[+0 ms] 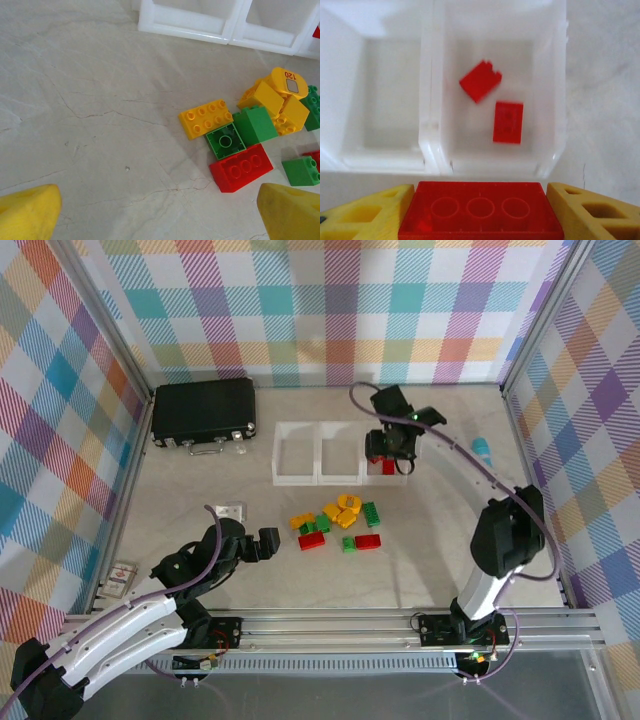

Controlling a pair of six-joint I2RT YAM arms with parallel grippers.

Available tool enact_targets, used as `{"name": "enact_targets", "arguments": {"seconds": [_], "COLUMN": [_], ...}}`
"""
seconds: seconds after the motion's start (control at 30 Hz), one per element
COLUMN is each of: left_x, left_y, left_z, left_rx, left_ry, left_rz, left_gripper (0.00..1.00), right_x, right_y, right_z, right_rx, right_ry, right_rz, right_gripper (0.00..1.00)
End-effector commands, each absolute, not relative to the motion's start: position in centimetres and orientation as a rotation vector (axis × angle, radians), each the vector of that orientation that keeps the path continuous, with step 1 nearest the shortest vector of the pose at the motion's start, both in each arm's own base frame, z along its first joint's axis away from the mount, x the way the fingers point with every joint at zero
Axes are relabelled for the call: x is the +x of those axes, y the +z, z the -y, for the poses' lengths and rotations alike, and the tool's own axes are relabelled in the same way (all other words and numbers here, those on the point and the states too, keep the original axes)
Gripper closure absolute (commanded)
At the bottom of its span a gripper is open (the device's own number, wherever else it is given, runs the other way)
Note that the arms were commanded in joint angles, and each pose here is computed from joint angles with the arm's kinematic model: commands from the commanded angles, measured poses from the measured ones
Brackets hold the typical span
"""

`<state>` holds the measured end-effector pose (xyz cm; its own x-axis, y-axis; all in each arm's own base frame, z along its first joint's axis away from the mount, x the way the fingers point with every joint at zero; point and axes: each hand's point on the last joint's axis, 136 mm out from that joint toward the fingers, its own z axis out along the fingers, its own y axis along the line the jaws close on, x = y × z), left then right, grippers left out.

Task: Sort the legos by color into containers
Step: Place the lego in the container.

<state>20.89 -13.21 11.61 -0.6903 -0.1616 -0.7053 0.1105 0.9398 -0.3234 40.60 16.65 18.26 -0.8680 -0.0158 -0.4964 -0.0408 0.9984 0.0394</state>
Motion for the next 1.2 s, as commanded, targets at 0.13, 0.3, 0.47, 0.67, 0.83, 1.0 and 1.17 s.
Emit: {"name": "enact_targets", "arguments": {"seconds": [0.13,0.3,0.47,0.67,0.83,1.0,1.17], "left_x": [21.1,20.9,20.9,21.2,21.3,21.2,21.0], "left_y": [13.4,13.4,13.3,13.2,13.2,13.4,13.6], "left_z": [13.6,13.4,13.1,13.5,14.0,14.0,14.0], "left_rx": [-0.019,-0.017,-0.010,-0.002,0.008,0.008,0.012], "left_ry": [-0.460,-0.455,-0.432,-0.435,-0.450,-0.462,-0.474], "left_rz": [-2.255,-2.258,-2.258,-2.261,-2.268,-2.266,-2.264], "left_gripper": [0.00,0.00,0.00,0.00,0.00,0.00,0.00], "right_x": [45.5,47.8,49.0,50.2,50.8,50.2,49.3], "right_y": [15.4,13.5,12.8,11.7,10.7,11.5,12.8], "right_z": [-16.8,-16.7,-17.0,-16.8,-16.6,-17.1,-16.8], "right_rx": [-0.135,-0.123,-0.118,-0.131,-0.125,-0.163,-0.188], "right_ry": [0.066,0.042,0.041,-0.003,-0.024,0.021,0.015], "right_rz": [-2.699,-2.719,-2.713,-2.706,-2.707,-2.713,-2.717], "right_gripper": [0.50,0.51,0.50,0.45,0.38,0.29,0.21]}}
